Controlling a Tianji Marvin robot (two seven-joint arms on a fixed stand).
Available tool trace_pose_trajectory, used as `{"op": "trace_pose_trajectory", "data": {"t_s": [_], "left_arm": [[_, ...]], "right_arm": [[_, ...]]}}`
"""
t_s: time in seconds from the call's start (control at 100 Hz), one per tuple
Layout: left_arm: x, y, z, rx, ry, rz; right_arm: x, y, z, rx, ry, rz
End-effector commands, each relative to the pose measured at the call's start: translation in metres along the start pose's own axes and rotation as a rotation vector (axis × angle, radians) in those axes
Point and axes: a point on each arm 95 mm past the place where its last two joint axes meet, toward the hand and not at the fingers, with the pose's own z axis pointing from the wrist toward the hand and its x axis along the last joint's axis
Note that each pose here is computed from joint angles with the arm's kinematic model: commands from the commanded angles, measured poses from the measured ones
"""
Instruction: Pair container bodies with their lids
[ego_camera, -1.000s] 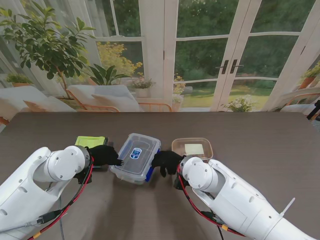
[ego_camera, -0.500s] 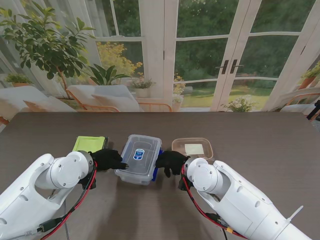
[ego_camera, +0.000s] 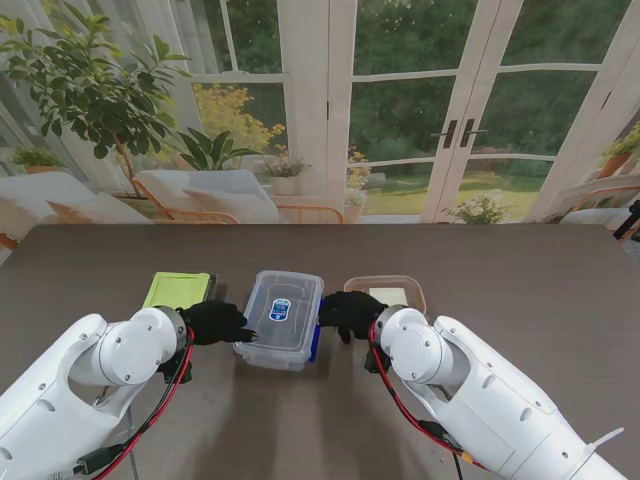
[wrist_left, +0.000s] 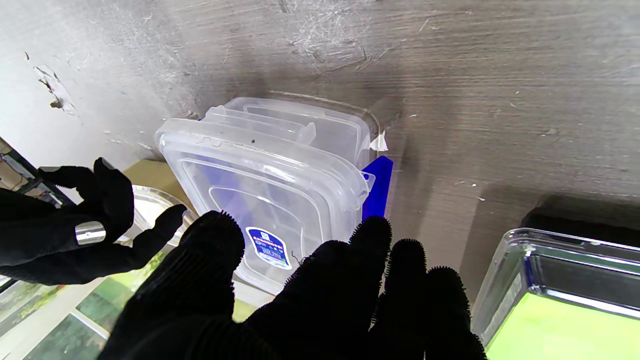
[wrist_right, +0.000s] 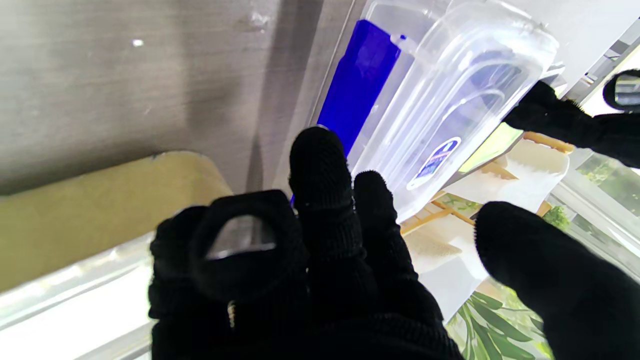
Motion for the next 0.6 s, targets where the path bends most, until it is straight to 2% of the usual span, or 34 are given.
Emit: {"op": "trace_pose_trajectory", "data": {"t_s": [0.0, 0.33, 0.46, 0.59], "left_arm": [[-0.002, 0.005, 0.001, -0.032, 0.001, -0.004], [-0.018, -0.014, -0.001, 0.010, -0.022, 0.024], [-0.024, -0.023, 0.001, 0.041, -0.032, 0.026], [-0.030, -0.032, 0.008, 0.094, -0.035, 0.039]], "right_arm": [[0.010, 0.009, 0.000, -0.020, 0.013, -0.009], [0.037, 0.024, 0.018, -0.139, 0.069, -0.113], [0.042, 0.025, 0.027, -0.151, 0.090, -0.138], [0.044, 0.026, 0.037, -0.139, 0.107, -0.202]]}}
